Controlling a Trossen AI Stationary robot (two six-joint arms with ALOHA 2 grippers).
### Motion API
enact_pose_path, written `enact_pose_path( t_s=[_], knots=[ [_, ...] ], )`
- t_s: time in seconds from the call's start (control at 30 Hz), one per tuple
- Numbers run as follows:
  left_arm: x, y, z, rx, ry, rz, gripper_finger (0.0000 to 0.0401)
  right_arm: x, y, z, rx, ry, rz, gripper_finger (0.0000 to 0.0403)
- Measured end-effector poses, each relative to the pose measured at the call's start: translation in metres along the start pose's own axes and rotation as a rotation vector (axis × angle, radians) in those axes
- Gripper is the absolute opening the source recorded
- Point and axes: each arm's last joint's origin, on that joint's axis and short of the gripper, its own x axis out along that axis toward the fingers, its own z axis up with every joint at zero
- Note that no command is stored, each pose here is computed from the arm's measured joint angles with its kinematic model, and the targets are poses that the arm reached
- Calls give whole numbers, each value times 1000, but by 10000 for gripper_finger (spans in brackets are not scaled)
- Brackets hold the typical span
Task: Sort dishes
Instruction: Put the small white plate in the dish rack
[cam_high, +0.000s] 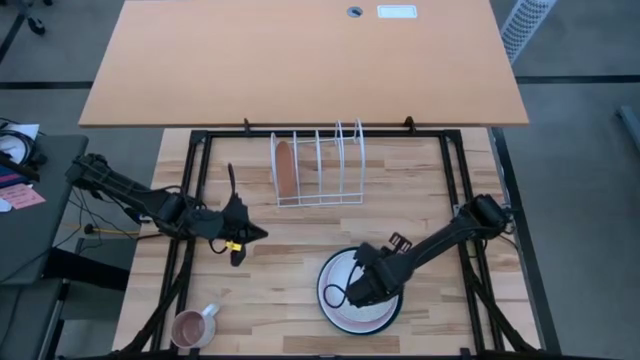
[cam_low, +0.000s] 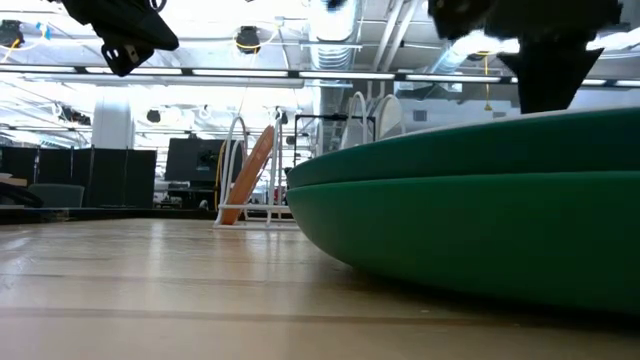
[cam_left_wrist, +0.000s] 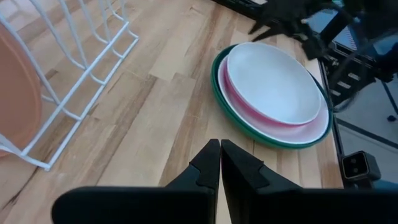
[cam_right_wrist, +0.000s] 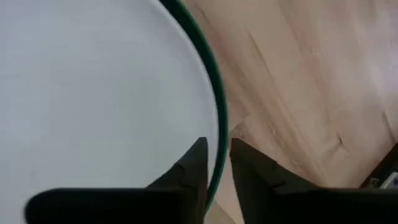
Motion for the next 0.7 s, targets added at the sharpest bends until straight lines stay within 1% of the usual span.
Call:
enact_pose_path(
  t_s=[0.17,0.23,0.33,0.43,0.5,0.57,0.67,0.7],
  knots=[
    [0,0,0,6,1,-1,11,11,1,3,-17,14,20,120],
    [0,0,0,10,1,-2,11,14,2,2,-32,19,28,124],
    [0,0,0,19,1,-2,11,18,1,1,-34,27,14,121],
    [0,0,0,19,1,-2,11,20,0,1,-34,34,8,107],
    [0,0,0,19,1,-2,11,20,0,2,-34,34,7,90],
    [0,0,0,19,1,-2,11,20,-1,3,-33,36,7,66],
    [0,0,0,19,1,-2,11,20,0,3,-49,34,9,20],
    [0,0,0,20,1,-2,11,20,0,3,-52,33,10,11]
  ],
)
